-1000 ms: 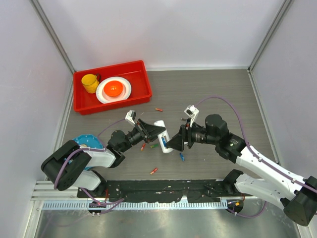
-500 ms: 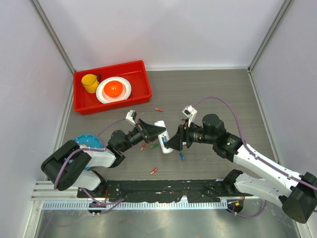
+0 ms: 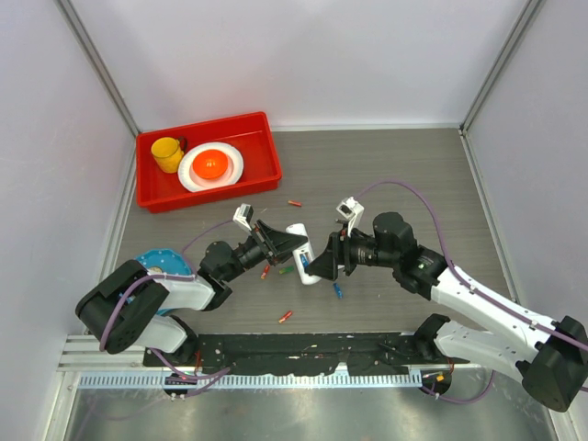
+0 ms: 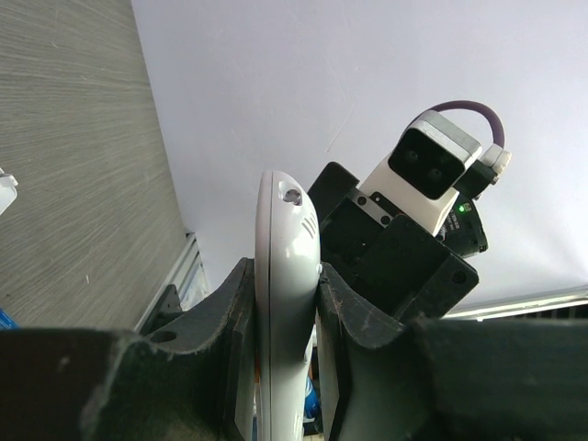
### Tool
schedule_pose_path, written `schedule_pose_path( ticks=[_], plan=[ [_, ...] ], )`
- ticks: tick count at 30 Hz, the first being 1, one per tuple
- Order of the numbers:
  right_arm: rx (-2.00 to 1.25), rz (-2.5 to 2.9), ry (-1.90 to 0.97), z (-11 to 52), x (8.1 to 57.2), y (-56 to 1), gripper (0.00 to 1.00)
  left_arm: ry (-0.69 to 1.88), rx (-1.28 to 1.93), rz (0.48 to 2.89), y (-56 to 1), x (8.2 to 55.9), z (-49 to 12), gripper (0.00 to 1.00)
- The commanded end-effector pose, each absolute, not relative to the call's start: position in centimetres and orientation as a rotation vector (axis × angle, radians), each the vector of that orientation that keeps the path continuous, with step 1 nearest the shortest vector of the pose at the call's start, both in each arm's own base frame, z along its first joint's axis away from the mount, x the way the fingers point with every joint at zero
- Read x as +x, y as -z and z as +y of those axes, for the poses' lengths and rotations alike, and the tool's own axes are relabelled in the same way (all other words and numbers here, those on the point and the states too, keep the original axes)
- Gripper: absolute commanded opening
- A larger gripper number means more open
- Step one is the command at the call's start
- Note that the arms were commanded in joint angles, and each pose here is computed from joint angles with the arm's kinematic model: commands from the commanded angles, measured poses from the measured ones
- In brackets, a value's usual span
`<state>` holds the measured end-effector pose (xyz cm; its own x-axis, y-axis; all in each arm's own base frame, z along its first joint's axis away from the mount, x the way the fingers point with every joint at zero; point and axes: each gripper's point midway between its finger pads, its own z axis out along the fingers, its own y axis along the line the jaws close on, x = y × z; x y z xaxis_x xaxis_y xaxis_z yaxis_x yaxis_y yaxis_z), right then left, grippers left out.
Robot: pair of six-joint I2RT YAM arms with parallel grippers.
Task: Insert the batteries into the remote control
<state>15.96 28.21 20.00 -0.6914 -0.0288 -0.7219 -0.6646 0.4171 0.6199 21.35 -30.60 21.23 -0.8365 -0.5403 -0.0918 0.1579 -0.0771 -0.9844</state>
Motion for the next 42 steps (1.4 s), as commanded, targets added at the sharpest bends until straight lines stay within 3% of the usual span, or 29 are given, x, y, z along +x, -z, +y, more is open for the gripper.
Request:
schedule_pose_path(
  ticks=[1,17,42],
  plan=[
    [-0.576,2.001,-1.291,28.5,16.6,-20.6,0.70,2.127,-0.205,1.386,-29.4,19.5,-29.5,0.00],
    [-0.615,1.915,-1.370,29.0,15.9,-23.6,0.77,2.095,-0.233,1.417,-28.1,20.0,-29.7,0.00],
    [-0.612,1.953,-1.318,27.1,16.1,-21.4,0.72,2.113,-0.194,1.382,-29.3,19.4,-29.5,0.00]
  ],
)
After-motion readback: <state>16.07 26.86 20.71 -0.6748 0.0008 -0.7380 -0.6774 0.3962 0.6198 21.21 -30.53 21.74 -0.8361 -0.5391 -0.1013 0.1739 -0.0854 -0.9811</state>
